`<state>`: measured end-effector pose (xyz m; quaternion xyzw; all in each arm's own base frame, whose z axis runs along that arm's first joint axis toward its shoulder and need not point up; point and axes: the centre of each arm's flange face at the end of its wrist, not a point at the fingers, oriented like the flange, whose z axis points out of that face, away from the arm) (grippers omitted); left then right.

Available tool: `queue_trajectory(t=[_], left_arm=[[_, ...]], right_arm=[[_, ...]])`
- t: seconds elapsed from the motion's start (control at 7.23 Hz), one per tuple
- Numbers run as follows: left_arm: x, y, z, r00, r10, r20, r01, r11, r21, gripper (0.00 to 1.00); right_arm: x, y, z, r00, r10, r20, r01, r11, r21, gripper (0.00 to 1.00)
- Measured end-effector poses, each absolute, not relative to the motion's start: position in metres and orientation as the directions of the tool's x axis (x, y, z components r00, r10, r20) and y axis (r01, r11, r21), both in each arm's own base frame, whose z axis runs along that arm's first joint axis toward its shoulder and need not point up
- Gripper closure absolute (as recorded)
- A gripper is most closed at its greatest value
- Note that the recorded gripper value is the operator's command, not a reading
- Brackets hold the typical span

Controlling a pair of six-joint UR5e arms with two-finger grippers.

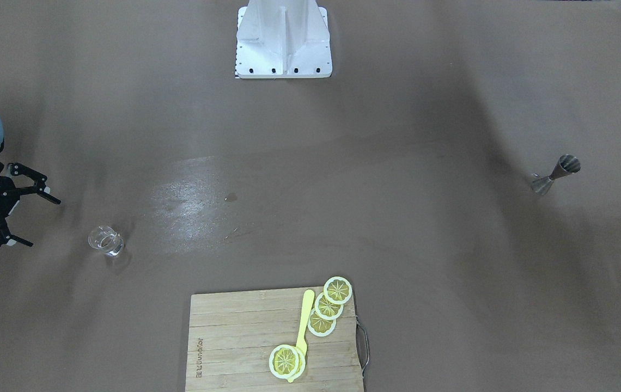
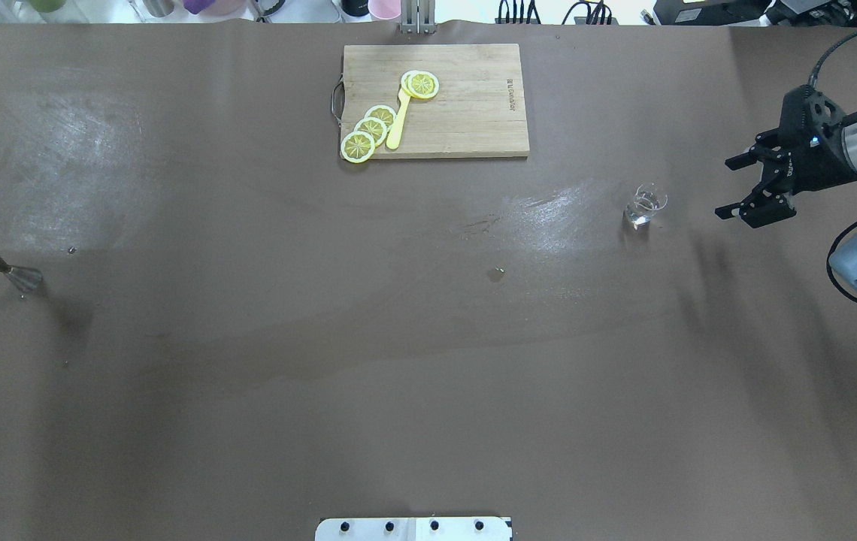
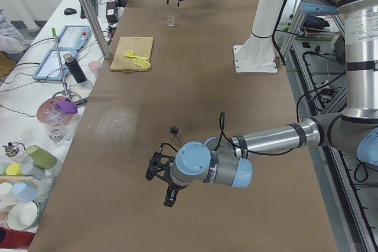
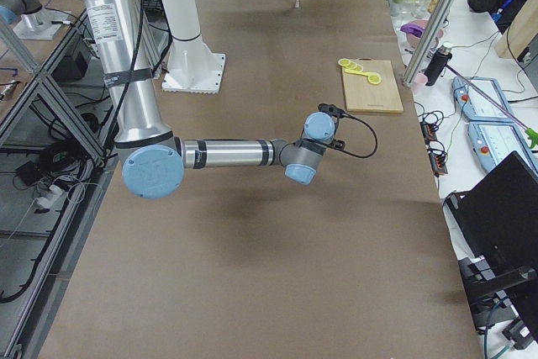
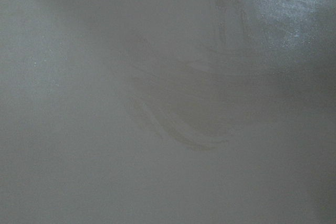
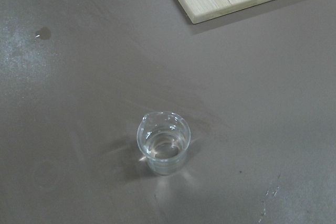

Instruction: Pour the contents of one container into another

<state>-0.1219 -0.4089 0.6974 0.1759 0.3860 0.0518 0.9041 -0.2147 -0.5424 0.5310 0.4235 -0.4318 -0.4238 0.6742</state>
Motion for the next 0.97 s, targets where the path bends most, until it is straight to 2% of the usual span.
queue_trajectory(t=[0.41, 0.69, 0.97], left_arm=[[-0.114, -0.424, 0.679, 0.695, 0.276, -0.664, 0.042, 0.906, 0.420, 0.01], [-0.101, -0.434, 0.659, 0.667, 0.193, -0.720, 0.164, 0.905, 0.394, 0.01], [-0.063, -0.443, 0.639, 0.644, 0.163, -0.747, 0.247, 0.880, 0.405, 0.01]], right_arm=[[-0.223, -0.540, 0.543, 0.225, -0.961, 0.160, 0.168, 0.200, 0.965, 0.00], [-0.240, -0.538, 0.553, 0.179, -0.980, 0.083, 0.162, 0.112, 0.980, 0.00], [-0.256, -0.538, 0.563, 0.141, -0.989, 0.045, 0.175, 0.069, 0.982, 0.01]])
